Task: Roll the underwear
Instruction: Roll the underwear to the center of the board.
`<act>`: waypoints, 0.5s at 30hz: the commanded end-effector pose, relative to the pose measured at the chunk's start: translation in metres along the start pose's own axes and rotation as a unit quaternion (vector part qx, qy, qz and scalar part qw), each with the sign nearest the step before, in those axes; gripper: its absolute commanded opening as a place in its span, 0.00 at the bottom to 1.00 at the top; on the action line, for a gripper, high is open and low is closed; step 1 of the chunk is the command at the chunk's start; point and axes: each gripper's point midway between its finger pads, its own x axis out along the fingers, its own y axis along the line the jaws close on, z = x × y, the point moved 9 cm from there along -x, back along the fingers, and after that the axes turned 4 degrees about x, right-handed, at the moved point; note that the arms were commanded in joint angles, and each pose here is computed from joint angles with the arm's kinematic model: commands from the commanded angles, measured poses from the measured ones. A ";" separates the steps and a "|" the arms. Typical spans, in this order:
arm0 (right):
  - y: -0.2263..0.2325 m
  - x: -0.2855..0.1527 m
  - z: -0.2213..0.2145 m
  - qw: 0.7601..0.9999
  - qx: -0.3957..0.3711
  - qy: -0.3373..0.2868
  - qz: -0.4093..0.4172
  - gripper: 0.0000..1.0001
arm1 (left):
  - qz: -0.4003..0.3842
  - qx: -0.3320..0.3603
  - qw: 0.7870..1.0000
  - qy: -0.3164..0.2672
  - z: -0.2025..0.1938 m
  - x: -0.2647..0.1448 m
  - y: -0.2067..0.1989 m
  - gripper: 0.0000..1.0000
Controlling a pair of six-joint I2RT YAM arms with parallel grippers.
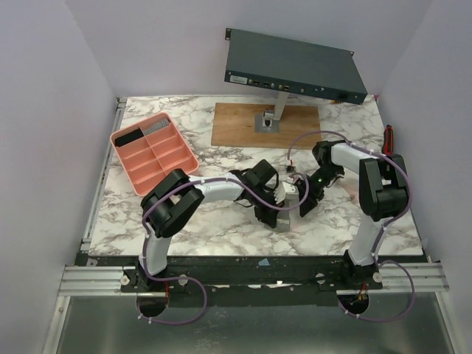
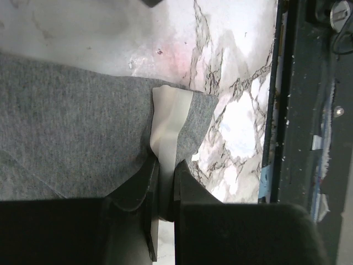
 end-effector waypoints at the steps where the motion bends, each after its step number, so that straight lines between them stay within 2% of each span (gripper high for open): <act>1: 0.006 -0.005 0.002 0.998 -0.024 -0.040 -0.044 0.47 | -0.050 -0.120 0.990 0.049 -0.035 0.000 0.010 0.00; 10: 0.012 -0.009 0.000 0.984 -0.023 -0.119 -0.128 0.47 | -0.138 -0.240 0.961 0.026 -0.041 -0.005 0.038 0.00; 15: 0.020 -0.013 -0.002 0.976 -0.024 -0.153 -0.152 0.47 | -0.198 -0.297 0.934 0.018 -0.040 -0.001 0.051 0.00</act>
